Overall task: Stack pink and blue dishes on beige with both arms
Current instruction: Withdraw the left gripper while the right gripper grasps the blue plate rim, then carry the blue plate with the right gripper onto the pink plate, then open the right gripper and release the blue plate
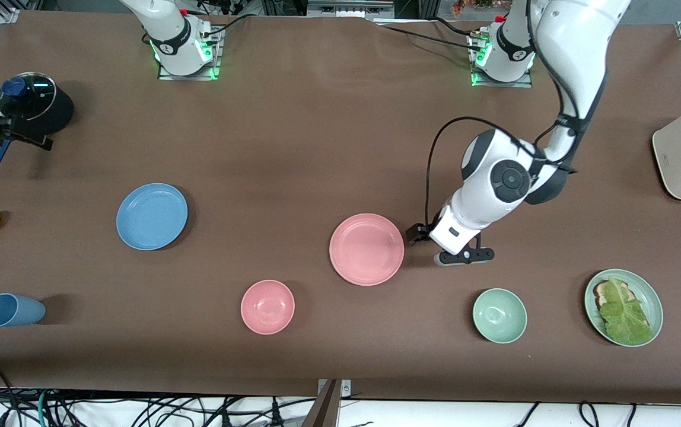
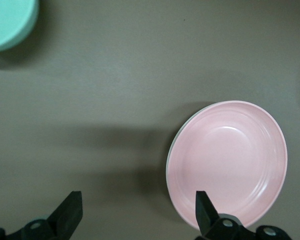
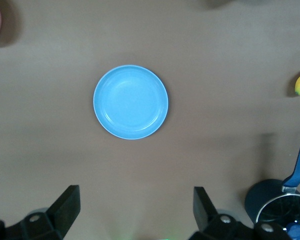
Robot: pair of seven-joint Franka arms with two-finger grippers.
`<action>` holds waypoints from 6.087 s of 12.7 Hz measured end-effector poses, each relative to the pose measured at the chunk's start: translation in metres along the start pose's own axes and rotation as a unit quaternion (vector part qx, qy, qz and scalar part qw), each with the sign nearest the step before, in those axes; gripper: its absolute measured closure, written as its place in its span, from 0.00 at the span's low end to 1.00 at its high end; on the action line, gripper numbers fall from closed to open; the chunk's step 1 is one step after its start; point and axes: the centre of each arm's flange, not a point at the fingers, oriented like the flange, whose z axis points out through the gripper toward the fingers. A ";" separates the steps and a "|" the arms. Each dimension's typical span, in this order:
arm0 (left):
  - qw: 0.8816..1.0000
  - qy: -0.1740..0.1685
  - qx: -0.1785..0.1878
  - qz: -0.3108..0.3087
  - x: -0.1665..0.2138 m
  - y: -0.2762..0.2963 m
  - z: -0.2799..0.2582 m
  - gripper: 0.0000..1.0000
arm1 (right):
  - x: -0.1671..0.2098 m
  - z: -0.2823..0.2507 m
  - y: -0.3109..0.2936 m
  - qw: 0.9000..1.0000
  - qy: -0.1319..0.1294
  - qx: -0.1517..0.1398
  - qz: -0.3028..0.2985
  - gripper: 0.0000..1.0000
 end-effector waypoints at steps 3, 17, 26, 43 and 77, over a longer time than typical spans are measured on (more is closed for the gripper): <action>0.999 -0.026 0.020 0.034 0.013 -0.036 -0.065 0.00 | 0.035 0.070 0.008 0.999 -0.046 -0.006 0.010 0.00; 0.992 -0.063 0.060 0.095 0.023 -0.236 -0.250 0.00 | 0.084 0.339 0.097 0.989 -0.035 0.139 0.028 0.28; 0.992 -0.030 0.062 0.105 -0.012 -0.220 -0.323 0.00 | 0.086 0.375 0.097 0.987 -0.033 0.154 0.012 0.83; 0.987 -0.082 0.065 0.126 -0.067 -0.193 -0.347 0.00 | 0.123 0.250 -0.159 0.964 -0.107 0.245 -0.003 0.95; 0.988 -0.076 0.064 0.121 -0.055 -0.199 -0.336 0.00 | 0.071 0.289 -0.468 0.995 0.082 0.059 -0.011 0.00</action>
